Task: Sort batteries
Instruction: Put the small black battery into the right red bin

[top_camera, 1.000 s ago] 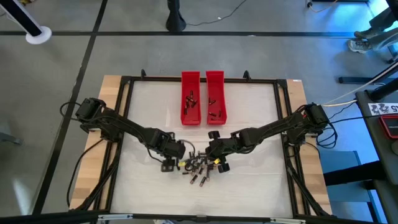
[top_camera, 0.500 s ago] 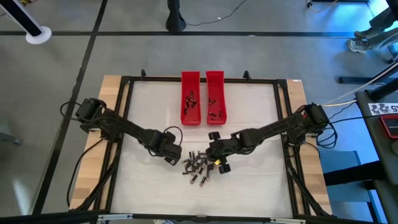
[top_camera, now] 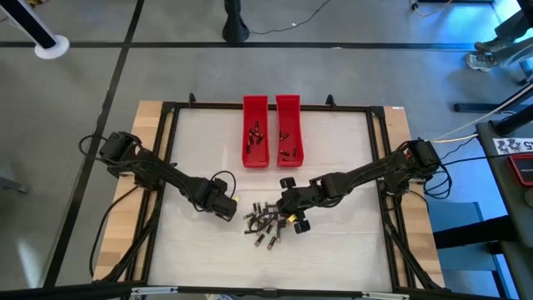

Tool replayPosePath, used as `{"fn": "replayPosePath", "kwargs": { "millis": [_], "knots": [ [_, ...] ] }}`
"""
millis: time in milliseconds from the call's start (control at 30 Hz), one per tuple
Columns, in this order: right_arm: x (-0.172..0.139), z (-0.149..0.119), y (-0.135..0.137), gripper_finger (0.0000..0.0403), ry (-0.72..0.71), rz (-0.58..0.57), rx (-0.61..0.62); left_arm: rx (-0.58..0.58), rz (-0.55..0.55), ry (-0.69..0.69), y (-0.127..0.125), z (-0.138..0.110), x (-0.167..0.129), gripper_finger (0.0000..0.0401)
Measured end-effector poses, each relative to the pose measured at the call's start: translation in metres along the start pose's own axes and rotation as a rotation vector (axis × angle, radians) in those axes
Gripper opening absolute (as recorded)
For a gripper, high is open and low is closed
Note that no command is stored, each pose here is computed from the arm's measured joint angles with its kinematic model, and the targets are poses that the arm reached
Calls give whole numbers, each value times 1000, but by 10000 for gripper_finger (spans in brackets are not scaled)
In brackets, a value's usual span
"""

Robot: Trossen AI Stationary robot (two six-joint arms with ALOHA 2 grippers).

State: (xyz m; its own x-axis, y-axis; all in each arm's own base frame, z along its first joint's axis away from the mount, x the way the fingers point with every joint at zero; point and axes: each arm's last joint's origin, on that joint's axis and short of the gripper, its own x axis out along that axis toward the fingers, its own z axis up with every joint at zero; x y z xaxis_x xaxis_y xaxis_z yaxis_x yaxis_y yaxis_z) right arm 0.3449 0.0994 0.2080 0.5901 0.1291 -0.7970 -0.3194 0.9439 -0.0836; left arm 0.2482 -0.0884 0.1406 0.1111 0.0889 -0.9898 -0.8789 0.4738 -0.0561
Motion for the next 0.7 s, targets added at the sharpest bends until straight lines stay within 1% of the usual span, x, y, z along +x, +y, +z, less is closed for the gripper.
{"fn": "replayPosePath", "kwargs": {
  "millis": [100,367,433,500,700],
  "knots": [
    [0,0,0,163,-1,0,0,31,8,2,1,0,1,154],
    [0,0,0,163,-3,0,0,123,13,5,2,0,1,40],
    [0,0,0,163,-3,0,0,134,14,5,2,0,1,18],
    [0,0,0,163,-2,0,0,150,14,5,2,0,2,14],
    [0,0,0,163,4,0,0,174,6,1,2,1,0,18]
  ]
}}
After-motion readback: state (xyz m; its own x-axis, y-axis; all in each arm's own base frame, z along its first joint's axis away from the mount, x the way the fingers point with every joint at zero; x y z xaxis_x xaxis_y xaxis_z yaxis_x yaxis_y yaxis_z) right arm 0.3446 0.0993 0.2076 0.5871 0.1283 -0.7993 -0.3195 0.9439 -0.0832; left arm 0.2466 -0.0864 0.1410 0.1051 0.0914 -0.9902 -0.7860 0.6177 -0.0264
